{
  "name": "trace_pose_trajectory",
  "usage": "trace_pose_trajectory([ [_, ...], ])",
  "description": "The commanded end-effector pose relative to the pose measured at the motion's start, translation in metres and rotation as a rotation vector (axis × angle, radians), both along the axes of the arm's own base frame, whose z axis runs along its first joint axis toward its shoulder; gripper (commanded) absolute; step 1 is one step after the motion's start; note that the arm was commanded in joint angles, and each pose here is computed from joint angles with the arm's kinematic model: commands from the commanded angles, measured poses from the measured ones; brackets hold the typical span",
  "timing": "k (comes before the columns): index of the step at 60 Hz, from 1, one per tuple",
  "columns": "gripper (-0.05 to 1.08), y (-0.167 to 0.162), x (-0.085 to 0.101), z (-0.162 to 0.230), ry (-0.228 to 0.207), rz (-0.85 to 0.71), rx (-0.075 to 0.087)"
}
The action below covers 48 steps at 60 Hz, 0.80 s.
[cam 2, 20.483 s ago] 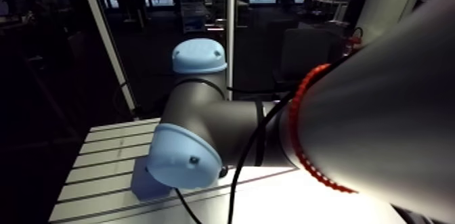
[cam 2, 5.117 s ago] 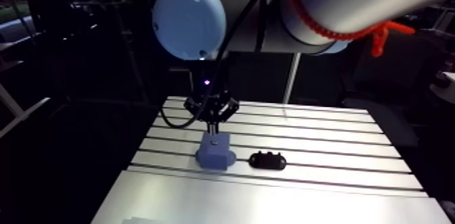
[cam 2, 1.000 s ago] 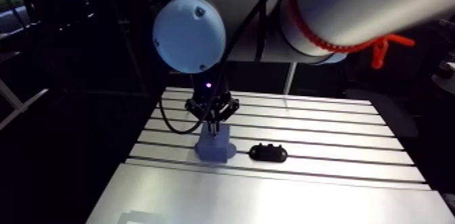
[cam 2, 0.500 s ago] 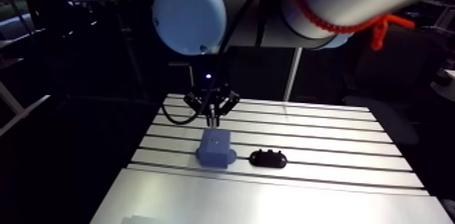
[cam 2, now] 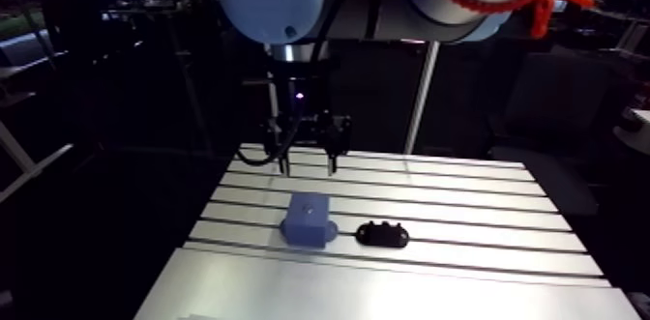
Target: Pick up the M10 bolt and insert it into the hex recess until seated.
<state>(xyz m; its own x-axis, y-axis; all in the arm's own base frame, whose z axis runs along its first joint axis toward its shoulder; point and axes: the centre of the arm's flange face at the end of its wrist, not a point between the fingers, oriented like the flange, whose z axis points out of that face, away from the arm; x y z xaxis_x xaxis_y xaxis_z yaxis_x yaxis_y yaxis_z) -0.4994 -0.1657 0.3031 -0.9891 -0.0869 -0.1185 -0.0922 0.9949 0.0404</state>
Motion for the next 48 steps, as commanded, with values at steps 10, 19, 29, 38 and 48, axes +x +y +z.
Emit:
trace_pose_trajectory([
  [10,0.01,-0.004,0.001,0.032,-0.026,-0.001,-0.001],
  [19,0.01,-0.004,0.004,0.064,-0.010,-0.001,-0.003],
  [29,0.01,0.001,0.007,0.096,-0.021,-0.011,-0.004],
  [38,0.01,0.004,0.007,0.123,0.011,-0.016,-0.003],
  [48,0.01,0.010,0.007,0.144,0.028,-0.029,-0.004],
])
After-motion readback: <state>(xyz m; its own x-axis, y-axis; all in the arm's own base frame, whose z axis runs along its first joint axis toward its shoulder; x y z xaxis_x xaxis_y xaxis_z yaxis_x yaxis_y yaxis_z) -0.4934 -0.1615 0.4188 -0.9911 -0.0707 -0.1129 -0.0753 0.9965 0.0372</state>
